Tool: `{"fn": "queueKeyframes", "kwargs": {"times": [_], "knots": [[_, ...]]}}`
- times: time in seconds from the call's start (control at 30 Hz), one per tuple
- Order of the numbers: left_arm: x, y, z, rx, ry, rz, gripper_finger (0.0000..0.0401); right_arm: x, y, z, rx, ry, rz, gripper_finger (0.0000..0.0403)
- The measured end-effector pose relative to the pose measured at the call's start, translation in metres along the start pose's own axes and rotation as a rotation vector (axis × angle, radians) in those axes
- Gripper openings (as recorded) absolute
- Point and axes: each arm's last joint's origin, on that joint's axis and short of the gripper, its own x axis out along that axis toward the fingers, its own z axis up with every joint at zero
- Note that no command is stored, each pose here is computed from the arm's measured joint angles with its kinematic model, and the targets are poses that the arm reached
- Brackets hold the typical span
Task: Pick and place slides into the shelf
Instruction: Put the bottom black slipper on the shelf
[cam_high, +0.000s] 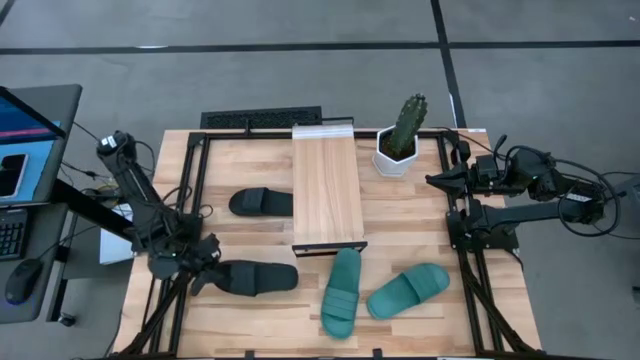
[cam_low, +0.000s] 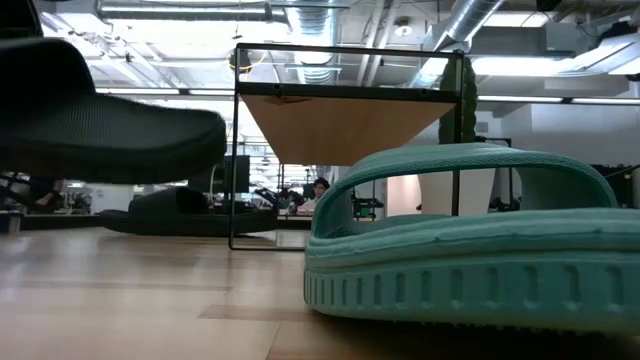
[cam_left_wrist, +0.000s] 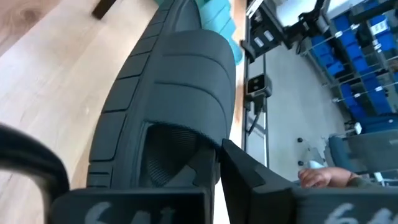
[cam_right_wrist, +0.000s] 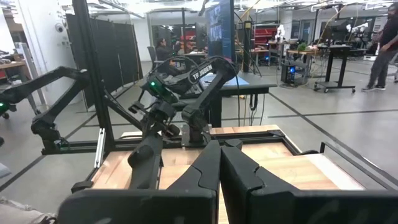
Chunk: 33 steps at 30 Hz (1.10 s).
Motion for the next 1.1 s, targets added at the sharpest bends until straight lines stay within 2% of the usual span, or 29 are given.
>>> {"fn": "queueKeyframes", "kwargs": {"times": [0.47,0.67,0.9,1.1], "knots": [[-0.014,-0.014,-0.012,0.014,-0.114,-0.106,0.0000,0.000,0.000,0.000,0.000,0.000,0.000,0.0000],[-0.017,-0.023,-0.011,0.053,-0.156,-0.172,0.0000,0.000,0.000,0.000,0.000,0.000,0.000,0.0000],[-0.018,-0.025,-0.008,0.084,-0.188,-0.179,0.0000,0.000,0.000,0.000,0.000,0.000,0.000,0.0000],[-0.023,-0.027,0.004,0.074,-0.233,-0.218,0.0000,0.000,0.000,0.000,0.000,0.000,0.000,0.0000]]}}
